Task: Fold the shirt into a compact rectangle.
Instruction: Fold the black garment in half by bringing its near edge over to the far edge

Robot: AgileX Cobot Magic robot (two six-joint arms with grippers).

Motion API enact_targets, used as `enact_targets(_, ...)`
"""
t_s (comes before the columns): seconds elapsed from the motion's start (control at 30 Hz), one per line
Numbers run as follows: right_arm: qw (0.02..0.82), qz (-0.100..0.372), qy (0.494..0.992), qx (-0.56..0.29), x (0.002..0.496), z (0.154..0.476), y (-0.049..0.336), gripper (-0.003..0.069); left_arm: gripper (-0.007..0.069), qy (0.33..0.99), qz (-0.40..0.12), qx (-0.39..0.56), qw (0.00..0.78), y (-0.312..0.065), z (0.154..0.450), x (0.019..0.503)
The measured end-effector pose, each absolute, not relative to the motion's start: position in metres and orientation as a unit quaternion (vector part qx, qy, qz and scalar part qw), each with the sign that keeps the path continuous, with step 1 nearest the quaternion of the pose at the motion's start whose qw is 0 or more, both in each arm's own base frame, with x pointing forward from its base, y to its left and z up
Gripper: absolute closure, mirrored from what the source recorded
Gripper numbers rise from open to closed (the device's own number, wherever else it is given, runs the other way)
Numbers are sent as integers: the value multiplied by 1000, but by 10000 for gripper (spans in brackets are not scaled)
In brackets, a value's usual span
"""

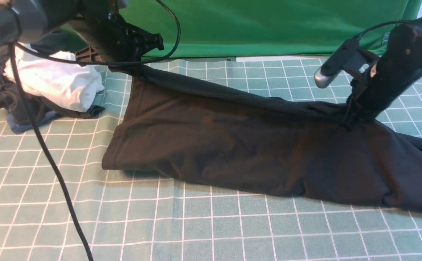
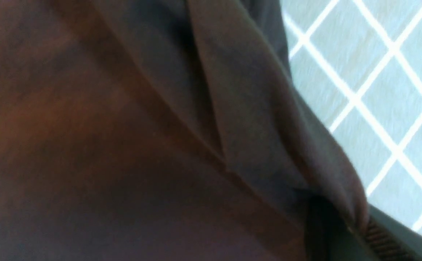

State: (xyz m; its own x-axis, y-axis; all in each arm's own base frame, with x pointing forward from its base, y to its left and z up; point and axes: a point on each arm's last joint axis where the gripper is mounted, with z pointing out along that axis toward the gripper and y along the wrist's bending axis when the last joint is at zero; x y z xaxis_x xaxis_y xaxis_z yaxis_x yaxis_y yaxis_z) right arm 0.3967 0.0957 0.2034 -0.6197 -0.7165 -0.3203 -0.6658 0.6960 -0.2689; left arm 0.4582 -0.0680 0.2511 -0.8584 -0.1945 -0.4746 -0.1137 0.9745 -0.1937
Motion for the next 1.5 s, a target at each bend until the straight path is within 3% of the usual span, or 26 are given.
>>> enact_targets(0.33,236,-60,895,-373,418,177,102,603,601,966,-71,-70,237,-68,222,470)
enact_targets(0.5,267,-60,893,-358,423,180,103,496,506,960,-72,-68,261,-68,222,476)
enact_targets(0.7,278,-53,901,-330,423,190,103,276,291,959,-22,-61,275,-59,243,480)
enact_targets(0.83,285,-51,906,-309,418,222,101,224,263,967,-3,-53,250,-55,272,476)
enact_targets(0.97,290,-45,914,-281,408,251,98,239,358,973,-40,-11,228,-70,289,470)
enact_targets(1.07,283,-42,921,-263,393,275,94,357,541,973,-92,54,203,-112,294,458)
enact_targets(1.1,280,-42,923,-260,388,283,92,434,574,971,-115,81,192,-133,292,452)
enact_targets(1.17,280,-42,925,-255,381,294,90,559,607,966,-142,126,174,-169,286,442)
enact_targets(1.27,289,-43,924,-248,374,306,85,620,620,958,-168,181,147,-220,266,428)
enact_targets(1.5,283,-43,926,-247,371,309,84,632,622,952,-172,219,125,-275,201,425)
